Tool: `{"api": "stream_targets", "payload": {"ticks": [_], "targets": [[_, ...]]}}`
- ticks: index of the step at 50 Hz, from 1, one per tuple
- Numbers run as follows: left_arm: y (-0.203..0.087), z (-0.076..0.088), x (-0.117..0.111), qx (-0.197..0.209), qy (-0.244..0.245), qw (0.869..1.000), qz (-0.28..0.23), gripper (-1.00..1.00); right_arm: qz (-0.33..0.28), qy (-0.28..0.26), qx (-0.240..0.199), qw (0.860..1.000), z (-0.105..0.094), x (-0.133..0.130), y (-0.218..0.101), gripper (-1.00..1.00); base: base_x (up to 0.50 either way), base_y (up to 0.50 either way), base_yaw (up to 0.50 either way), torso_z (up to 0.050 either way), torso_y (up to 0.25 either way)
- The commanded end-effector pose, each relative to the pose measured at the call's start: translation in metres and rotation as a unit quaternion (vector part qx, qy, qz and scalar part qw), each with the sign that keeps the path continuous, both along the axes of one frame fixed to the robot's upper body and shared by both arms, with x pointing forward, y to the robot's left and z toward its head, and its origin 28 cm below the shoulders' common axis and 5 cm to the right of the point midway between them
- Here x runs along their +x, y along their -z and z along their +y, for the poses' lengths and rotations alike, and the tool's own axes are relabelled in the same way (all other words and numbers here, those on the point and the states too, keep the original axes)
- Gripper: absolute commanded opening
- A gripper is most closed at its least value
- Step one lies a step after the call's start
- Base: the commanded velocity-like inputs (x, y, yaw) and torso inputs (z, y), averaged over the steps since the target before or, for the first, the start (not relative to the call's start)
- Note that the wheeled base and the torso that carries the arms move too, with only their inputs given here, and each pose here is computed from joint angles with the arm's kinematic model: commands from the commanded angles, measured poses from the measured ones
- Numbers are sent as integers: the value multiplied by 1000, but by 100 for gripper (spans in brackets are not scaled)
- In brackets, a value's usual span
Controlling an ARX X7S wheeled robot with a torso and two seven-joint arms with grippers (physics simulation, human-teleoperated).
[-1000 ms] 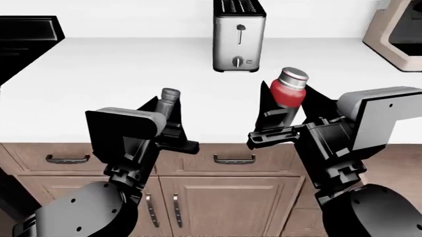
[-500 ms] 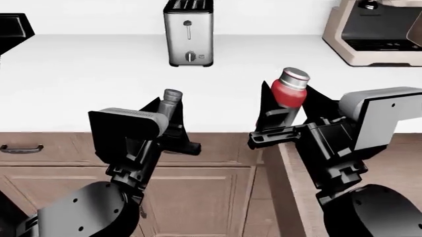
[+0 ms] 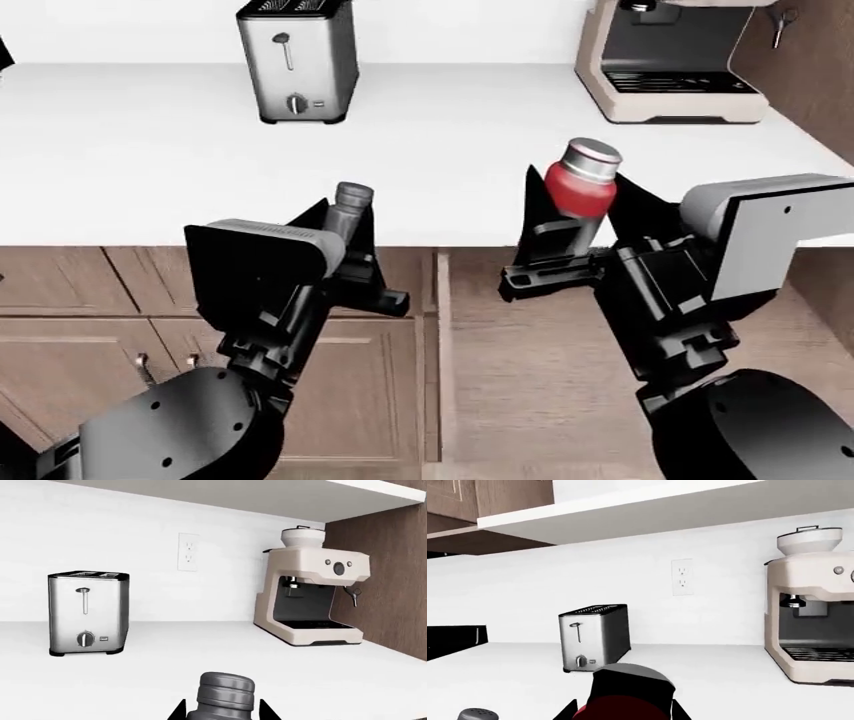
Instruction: Pick and place the shaker into the drawer. Then close the cabinet.
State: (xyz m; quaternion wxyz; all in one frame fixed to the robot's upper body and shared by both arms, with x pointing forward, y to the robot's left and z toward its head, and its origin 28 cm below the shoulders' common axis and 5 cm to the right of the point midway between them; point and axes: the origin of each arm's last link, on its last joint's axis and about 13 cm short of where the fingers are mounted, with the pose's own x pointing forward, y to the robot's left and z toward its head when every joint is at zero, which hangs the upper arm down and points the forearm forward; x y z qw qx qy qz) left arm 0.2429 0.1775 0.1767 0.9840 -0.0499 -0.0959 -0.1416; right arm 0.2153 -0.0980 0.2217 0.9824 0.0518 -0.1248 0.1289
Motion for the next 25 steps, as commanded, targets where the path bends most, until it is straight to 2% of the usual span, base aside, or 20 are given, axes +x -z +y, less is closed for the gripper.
{"api": "stream_targets", "payload": {"ticks": [1, 12, 25], "targets": [[0, 0, -1, -6, 3, 1000, 0, -100, 2, 0, 0, 1000, 0, -1, 1, -100, -135, -500, 0, 0, 0], [1, -1, -1, -3, 7, 1000, 2, -100, 5, -1, -3, 1000, 0, 0, 2, -100, -121, -500, 0, 1, 0], [1, -1, -1, -3, 10, 1000, 2, -100, 5, -3, -5, 1000, 0, 1, 2, -100, -8, -500, 0, 0, 0]]}}
